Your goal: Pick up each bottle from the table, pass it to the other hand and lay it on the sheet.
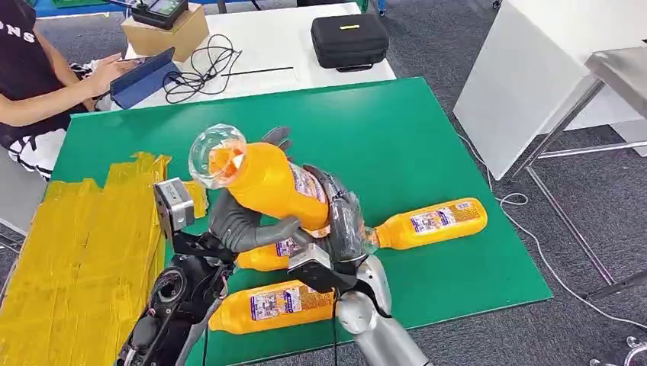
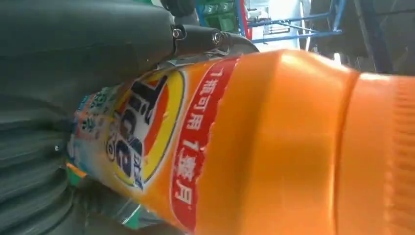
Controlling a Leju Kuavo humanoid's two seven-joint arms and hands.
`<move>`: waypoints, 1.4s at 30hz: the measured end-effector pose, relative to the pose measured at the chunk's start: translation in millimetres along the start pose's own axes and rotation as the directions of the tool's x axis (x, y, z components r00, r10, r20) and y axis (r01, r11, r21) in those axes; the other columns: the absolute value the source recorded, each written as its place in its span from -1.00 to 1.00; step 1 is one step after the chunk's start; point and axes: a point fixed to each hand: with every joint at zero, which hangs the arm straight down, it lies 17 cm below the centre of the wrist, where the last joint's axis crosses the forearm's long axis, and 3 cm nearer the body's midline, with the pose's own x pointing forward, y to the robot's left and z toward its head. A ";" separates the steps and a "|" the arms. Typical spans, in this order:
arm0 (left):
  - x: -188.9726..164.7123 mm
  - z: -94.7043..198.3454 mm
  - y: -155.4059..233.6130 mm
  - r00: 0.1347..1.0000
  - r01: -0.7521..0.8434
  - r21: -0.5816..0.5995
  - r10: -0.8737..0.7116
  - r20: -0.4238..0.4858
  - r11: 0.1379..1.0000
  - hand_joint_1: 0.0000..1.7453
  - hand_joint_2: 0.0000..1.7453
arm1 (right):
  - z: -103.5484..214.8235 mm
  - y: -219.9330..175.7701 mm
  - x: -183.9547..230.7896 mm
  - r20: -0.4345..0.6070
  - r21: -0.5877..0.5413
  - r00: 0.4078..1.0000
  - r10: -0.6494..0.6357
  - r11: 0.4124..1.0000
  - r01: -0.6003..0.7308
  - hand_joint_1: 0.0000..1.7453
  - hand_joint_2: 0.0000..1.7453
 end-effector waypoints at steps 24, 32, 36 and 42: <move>-14.3 6.9 25.3 1.000 0.017 0.083 -0.015 -0.022 0.996 -1.00 1.00 | 21.5 49.2 -8.6 -0.086 0.247 0.979 -0.184 0.948 0.200 1.00 1.00; -15.6 9.7 37.5 0.999 0.045 0.125 -0.042 -0.022 0.991 -1.00 1.00 | 23.6 63.6 -10.1 -0.111 0.311 0.969 -0.220 0.919 0.244 1.00 1.00; -16.4 10.8 42.1 0.998 0.053 0.138 -0.050 -0.026 0.989 -1.00 1.00 | 23.5 67.4 -11.9 -0.120 0.333 0.965 -0.233 0.907 0.260 1.00 1.00; -17.8 12.0 47.3 0.998 0.057 0.151 -0.053 -0.028 0.987 0.56 1.00 | 25.8 69.0 -13.1 -0.133 0.350 0.957 -0.259 0.891 0.290 1.00 1.00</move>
